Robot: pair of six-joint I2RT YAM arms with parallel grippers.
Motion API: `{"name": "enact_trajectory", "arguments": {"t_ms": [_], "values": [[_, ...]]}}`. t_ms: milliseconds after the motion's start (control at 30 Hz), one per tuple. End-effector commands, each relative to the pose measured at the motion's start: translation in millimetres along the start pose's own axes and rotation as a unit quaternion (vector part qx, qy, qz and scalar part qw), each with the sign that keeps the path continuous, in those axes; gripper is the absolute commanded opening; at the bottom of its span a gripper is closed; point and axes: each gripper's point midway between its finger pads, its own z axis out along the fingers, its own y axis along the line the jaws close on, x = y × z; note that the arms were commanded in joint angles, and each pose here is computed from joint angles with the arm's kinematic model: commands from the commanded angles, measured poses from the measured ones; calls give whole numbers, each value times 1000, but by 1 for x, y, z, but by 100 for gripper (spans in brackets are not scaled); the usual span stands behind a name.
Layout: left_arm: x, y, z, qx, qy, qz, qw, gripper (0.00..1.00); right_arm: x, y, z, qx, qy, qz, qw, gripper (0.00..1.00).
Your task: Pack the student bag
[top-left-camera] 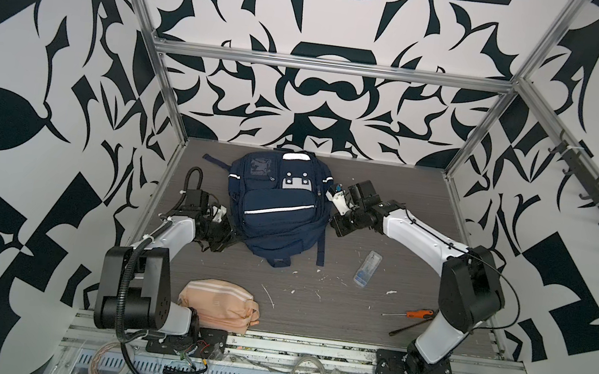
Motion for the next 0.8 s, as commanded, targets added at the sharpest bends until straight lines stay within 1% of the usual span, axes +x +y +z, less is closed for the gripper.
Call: {"name": "enact_trajectory", "arguments": {"t_ms": [0, 100, 167, 267, 333, 500, 567, 767], "values": [[0, 15, -5, -27, 18, 39, 999, 0, -47, -75, -20, 123, -70, 22, 990, 0], [9, 15, -12, -37, 32, 70, 996, 0, -56, -98, -15, 138, -77, 24, 987, 0], [10, 9, -14, -26, 40, 81, 996, 0, -65, -108, -14, 142, -85, 15, 986, 0], [11, 8, -16, -37, 61, 85, 994, 0, -78, -110, -10, 132, -100, -22, 986, 0], [8, 5, -16, -32, 58, 91, 994, 0, -86, -108, -7, 122, -110, -55, 985, 0], [8, -6, -17, -11, 68, 97, 993, 0, -99, -110, 2, 117, -109, -112, 981, 0], [11, -6, -14, -5, 74, 95, 993, 0, -109, -116, 5, 128, -111, -133, 976, 0], [25, -2, -6, 7, 93, 83, 992, 0, -139, -140, 18, 171, -122, -168, 963, 0]]}}
